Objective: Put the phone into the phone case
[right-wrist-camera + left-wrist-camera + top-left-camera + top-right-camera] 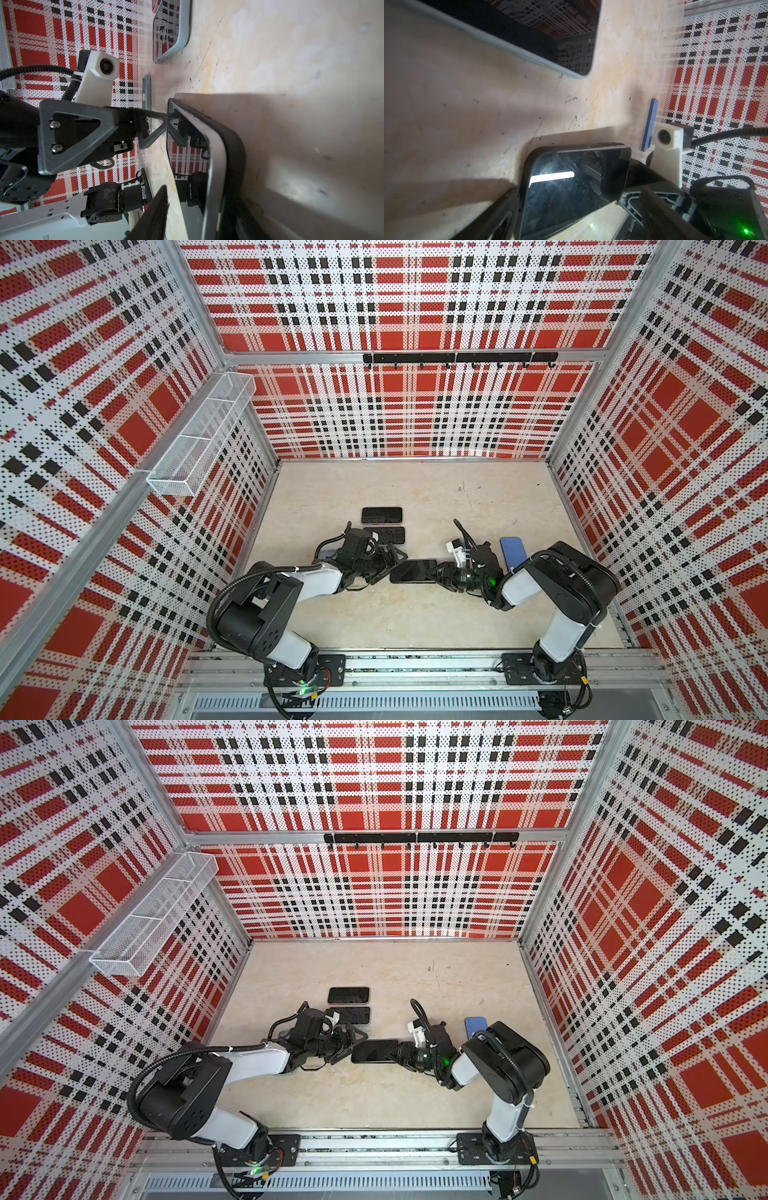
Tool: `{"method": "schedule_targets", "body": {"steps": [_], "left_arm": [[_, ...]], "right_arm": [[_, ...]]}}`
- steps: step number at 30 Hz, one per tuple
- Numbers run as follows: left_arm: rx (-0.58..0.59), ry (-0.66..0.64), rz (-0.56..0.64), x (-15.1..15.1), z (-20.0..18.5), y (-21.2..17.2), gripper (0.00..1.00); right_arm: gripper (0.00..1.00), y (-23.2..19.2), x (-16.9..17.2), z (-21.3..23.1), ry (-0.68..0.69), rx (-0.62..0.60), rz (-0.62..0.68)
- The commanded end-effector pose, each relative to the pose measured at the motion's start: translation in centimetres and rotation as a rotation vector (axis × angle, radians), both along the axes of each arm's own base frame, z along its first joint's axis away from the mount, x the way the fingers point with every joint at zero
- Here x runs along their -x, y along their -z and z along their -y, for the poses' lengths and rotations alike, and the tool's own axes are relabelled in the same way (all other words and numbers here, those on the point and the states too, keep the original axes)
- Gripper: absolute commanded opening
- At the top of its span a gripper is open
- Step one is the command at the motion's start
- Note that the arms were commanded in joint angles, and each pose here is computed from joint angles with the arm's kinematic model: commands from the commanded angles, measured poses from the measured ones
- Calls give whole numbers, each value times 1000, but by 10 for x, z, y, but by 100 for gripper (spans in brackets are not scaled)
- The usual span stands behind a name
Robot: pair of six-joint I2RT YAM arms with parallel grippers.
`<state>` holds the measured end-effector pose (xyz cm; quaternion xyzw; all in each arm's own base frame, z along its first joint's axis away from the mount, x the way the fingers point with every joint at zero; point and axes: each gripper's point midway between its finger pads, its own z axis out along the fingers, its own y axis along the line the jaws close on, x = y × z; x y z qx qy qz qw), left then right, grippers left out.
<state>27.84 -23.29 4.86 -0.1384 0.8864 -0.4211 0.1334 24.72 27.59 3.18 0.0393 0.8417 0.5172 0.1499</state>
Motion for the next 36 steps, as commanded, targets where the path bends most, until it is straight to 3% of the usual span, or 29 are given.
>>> {"method": "schedule_targets", "body": {"steps": [1, 14, 17, 19, 25, 28, 36], "left_arm": [[-50, -10, -82, 12, -10, 23, 92], [-37, -10, -63, 3, -8, 15, 92], [-29, -10, -54, 0, -7, 11, 92], [-24, -9, -45, -2, -7, 8, 92], [-26, -5, -11, -6, -8, 2, 93], [-34, -5, -30, -3, -9, 9, 91], [-40, -8, -38, 1, -12, 14, 87]], "right_arm": [[40, -18, -6, 0, 18, -44, 76], [4, -11, -2, 0, -2, -40, 71], [2, -10, -2, 1, -4, -24, 71], [3, -11, -2, 2, -5, -12, 76], [28, -20, -7, 5, -22, 68, 122], [36, -30, -16, 2, -27, 92, 160], [38, -48, -42, -17, -49, 77, 216]]}}
